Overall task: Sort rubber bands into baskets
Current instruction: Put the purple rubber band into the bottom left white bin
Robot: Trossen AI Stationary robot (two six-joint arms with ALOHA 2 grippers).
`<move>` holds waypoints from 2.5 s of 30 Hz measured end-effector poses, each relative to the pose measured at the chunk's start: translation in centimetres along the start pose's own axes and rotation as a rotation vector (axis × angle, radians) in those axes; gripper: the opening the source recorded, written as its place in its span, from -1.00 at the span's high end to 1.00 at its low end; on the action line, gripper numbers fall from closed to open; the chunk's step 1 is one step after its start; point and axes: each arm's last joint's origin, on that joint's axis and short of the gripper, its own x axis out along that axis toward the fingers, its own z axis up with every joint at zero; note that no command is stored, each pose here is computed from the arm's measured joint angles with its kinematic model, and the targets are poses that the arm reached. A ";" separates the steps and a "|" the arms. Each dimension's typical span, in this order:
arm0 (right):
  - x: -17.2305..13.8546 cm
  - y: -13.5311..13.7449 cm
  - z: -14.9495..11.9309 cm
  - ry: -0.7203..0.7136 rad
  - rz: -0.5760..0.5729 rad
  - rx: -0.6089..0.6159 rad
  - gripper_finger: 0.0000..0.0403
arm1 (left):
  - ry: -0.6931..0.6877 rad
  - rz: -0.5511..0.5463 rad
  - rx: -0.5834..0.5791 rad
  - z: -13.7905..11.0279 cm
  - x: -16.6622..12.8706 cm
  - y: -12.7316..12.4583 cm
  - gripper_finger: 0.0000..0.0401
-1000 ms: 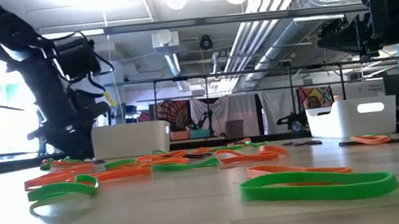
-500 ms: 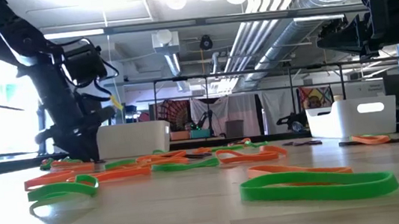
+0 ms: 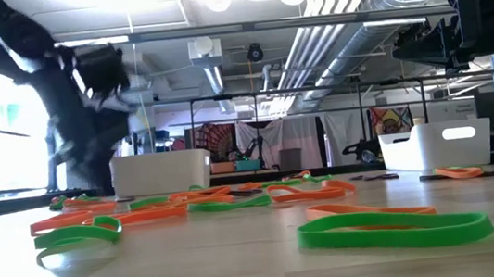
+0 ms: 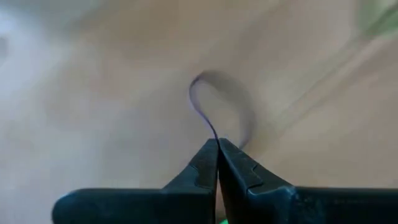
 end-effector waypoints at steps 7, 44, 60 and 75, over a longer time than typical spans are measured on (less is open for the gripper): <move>0.0 0.0 0.0 -0.001 0.000 0.000 1.00 | -0.158 -0.080 0.105 2.7 -3.5 -1.9 1.00; 0.0 0.0 0.0 0.000 0.000 0.000 1.00 | 0.077 -0.843 0.467 -5.0 -23.3 -11.4 1.00; 0.0 0.0 0.0 0.000 0.000 0.000 1.00 | 0.506 -0.641 0.291 -14.0 -24.6 -12.5 1.00; 0.0 0.0 0.0 0.000 0.000 0.000 1.00 | 0.541 -0.396 0.414 -18.6 -20.2 -15.4 1.00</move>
